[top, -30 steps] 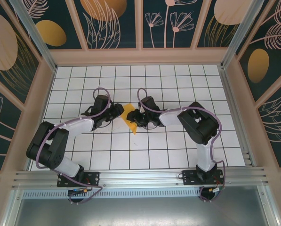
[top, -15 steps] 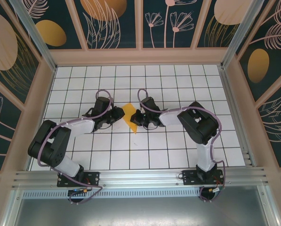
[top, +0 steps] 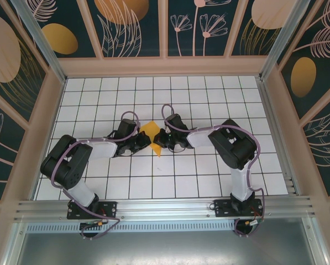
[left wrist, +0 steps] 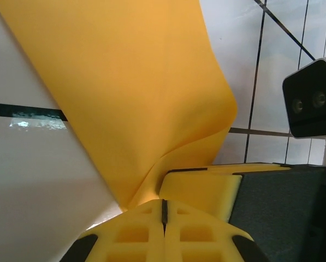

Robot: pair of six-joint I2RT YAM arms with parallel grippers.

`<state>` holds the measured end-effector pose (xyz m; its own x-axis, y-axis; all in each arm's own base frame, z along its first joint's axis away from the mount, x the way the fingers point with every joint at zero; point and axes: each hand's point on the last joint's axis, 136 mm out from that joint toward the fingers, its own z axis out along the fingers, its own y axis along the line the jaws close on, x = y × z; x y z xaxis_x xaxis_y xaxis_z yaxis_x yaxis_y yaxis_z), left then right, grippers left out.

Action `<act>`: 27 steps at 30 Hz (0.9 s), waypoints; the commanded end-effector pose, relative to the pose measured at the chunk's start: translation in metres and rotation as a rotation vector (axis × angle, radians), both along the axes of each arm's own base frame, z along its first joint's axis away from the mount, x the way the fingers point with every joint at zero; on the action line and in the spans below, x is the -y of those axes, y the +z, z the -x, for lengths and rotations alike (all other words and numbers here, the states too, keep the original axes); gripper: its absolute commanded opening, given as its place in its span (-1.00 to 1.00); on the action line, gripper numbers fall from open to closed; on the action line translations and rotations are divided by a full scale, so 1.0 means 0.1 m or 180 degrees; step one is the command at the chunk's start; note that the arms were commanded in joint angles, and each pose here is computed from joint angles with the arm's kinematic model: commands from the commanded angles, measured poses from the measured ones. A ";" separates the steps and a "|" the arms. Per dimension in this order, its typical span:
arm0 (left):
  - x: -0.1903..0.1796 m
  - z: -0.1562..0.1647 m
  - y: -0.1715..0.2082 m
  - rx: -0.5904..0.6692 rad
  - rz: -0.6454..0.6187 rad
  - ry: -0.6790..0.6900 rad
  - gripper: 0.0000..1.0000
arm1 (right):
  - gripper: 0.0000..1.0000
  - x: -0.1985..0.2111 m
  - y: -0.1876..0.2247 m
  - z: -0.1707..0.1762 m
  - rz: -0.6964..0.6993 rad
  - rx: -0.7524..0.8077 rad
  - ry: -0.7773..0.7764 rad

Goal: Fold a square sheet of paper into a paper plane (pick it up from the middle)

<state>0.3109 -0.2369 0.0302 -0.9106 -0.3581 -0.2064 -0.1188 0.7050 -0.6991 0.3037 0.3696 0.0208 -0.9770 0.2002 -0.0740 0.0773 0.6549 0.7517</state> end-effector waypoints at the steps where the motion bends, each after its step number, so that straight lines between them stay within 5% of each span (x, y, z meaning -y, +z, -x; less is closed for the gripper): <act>1: -0.01 0.00 -0.07 -0.0024 -0.0058 0.0008 -0.95 | -1.00 0.06 -0.18 0.04 0.0172 -0.0089 -0.0006; 27: -0.20 0.06 -0.43 -0.0264 -0.0584 0.0094 -0.94 | -0.88 0.01 0.42 0.09 -0.0113 0.0232 0.0252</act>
<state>0.3155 -0.2309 0.0133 -0.9070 -0.3619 -0.2154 -0.1520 0.7582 -0.6340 0.3006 0.3727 0.0444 -0.9825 0.1446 -0.1172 0.0034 0.6435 0.7654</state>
